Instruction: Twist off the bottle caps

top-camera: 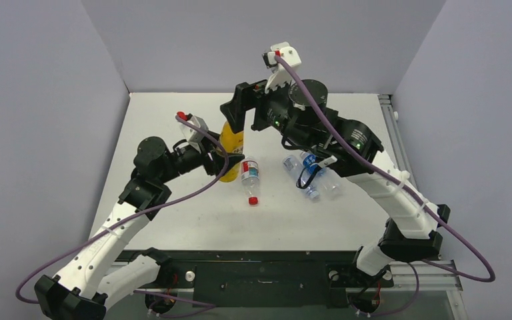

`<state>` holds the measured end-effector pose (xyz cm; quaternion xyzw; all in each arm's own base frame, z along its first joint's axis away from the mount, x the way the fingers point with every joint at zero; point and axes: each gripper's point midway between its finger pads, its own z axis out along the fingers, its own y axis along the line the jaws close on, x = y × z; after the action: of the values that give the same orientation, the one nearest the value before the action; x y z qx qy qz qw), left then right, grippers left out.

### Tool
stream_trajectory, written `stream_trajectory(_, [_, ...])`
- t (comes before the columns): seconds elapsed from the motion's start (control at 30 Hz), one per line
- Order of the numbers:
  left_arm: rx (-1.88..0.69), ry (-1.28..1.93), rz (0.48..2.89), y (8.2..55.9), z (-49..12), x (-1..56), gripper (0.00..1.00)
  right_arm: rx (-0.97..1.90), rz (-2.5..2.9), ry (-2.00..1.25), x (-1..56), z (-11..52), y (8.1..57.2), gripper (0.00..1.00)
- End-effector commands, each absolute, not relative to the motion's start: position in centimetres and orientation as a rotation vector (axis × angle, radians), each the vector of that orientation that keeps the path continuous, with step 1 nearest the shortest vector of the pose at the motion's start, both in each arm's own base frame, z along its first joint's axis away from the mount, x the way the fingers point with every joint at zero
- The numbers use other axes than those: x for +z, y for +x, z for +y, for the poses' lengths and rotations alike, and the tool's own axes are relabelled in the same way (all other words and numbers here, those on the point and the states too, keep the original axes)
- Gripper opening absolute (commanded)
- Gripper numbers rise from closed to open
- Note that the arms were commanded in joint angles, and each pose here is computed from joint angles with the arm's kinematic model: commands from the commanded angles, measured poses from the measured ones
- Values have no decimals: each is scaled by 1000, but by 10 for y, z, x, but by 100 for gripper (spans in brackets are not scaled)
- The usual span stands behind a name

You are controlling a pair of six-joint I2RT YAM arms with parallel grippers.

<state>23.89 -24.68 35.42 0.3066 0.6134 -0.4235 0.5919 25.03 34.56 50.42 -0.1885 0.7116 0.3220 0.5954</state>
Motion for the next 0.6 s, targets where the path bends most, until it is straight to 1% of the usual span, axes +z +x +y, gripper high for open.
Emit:
stream_trajectory(0.0, [-874,665,1366,249,-236,377,0,676,1697,-336,496,343,266,77])
stream_trajectory(0.1, [-871,661,1370,249,-235,376,0,728,1685,-340,500,353,265,69])
stream_trajectory(0.13, [-870,660,1371,249,-235,376,0,744,1688,-349,499,357,264,64])
stream_trajectory(0.3, [-871,659,1367,248,-235,377,0,798,1692,-368,497,368,262,51])
stream_trajectory(0.37, [-873,658,1369,248,-235,377,0,815,1700,-383,494,372,262,44])
stream_trajectory(0.4, [-873,659,1368,248,-235,377,0,819,1704,-384,493,373,263,37])
stream_trajectory(0.43, [-874,659,1370,248,-235,378,0,821,1706,-387,492,373,263,32])
stream_trajectory(0.47, [-875,661,1371,248,-236,377,0,819,1706,-384,493,371,264,21])
stream_trajectory(0.5, [-879,665,1374,248,-236,376,0,817,1705,-385,494,370,264,17])
stream_trajectory(0.53, [-884,671,1374,247,-237,375,0,815,1700,-380,496,365,265,9])
stream_trajectory(0.57, [-890,676,1373,245,-237,375,0,819,1694,-393,498,363,264,6])
